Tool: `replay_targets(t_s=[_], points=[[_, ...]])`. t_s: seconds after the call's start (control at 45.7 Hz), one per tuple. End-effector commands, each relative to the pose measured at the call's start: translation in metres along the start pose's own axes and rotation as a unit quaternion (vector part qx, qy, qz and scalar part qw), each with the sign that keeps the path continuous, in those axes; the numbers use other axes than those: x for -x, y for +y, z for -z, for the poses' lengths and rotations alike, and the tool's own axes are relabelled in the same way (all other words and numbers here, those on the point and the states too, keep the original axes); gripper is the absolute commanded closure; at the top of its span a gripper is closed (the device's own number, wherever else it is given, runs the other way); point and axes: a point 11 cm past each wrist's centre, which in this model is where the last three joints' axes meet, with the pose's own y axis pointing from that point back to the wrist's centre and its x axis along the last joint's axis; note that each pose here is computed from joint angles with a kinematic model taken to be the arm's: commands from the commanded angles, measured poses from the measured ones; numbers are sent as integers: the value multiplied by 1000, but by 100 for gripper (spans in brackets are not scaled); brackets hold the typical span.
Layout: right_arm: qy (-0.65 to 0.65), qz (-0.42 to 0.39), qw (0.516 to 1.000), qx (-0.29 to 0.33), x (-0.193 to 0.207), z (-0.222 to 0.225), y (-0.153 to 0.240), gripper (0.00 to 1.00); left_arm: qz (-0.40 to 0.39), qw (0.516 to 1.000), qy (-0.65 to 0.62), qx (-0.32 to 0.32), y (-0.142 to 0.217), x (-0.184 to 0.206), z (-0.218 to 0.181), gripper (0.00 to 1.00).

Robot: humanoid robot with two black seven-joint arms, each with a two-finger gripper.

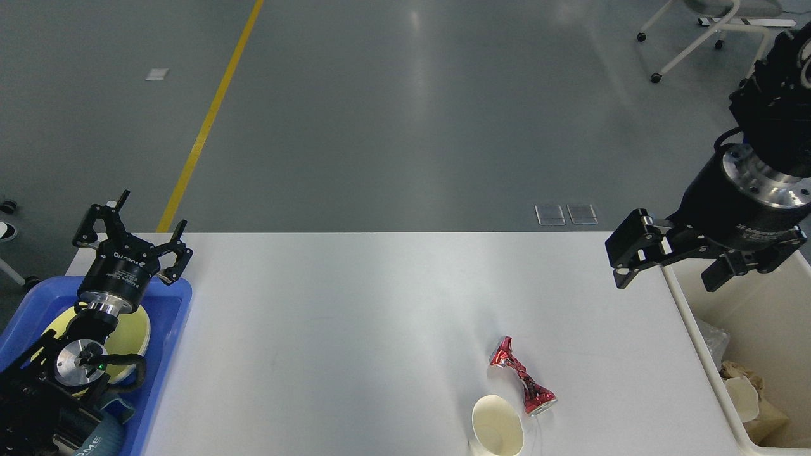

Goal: Tidy desktop
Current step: 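Release the cup and raise the right gripper out of the bin, then lower the right gripper onto the cream paper cup and grasp it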

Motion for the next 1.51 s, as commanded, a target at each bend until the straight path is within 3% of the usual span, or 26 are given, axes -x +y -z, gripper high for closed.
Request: replay_targets(t_s=[0.0,0.284,0.416,0.875,1.487], points=[[1,-4,1000,0,0,0,2,0,0,1000,0,0,0,0,0,4],[9,2,1000,-1,0,8,-2,0,0,1000,0,0,0,0,0,4],[35,48,998,-11,7,28,-43,0,0,1000,0,0,0,0,0,4],[42,89,995,-24,48,62,-175,2,0,1000,0,0,0,0,0,4],[12,25,999,-34,89,91,-273,4,0,1000,0,0,0,0,0,4]])
